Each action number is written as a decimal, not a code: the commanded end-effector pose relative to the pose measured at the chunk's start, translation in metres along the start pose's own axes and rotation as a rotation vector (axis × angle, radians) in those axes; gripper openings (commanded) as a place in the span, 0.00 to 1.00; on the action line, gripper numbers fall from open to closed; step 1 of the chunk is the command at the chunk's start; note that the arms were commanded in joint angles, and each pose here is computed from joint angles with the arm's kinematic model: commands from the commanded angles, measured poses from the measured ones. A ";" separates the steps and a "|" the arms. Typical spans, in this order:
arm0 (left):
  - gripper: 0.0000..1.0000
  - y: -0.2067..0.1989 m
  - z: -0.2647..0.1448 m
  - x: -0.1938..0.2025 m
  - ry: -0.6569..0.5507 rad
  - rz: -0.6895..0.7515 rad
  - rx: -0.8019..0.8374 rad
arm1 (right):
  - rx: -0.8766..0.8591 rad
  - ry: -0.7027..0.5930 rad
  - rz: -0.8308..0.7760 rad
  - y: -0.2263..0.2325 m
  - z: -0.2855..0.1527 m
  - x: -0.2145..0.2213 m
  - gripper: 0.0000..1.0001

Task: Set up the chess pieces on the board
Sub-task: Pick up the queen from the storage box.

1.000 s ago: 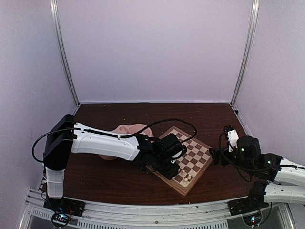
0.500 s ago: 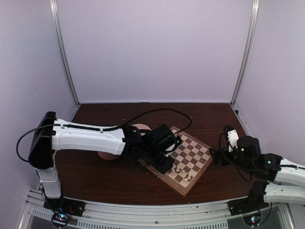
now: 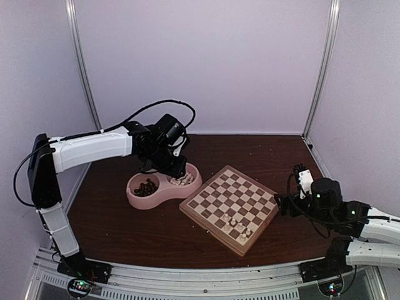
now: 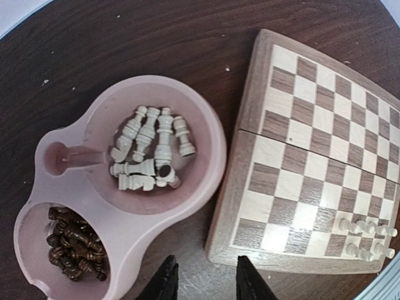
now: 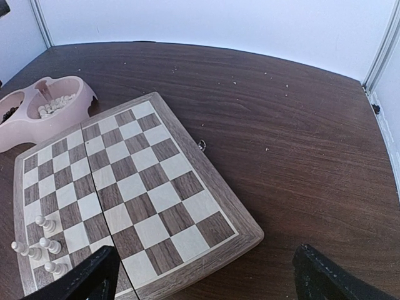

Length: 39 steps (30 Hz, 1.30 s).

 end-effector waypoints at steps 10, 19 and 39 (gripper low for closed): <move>0.29 0.038 0.068 -0.011 0.169 -0.010 -0.073 | -0.011 -0.026 0.017 0.001 -0.001 -0.009 1.00; 0.26 0.059 0.093 -0.020 0.166 0.000 -0.127 | -0.013 -0.022 0.015 0.002 0.000 -0.009 1.00; 0.27 0.084 0.141 -0.019 0.221 0.019 -0.184 | -0.012 -0.021 0.015 0.002 0.000 -0.009 1.00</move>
Point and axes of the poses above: each gripper's point midway between its finger pads, its own z axis out along the fingers, its own y axis along the line the jaws close on, x = y × z, the point moved 3 cm from there along -z, back along the fingers, and after that the axes turned 10 degrees about -z, right-handed, at the moved point
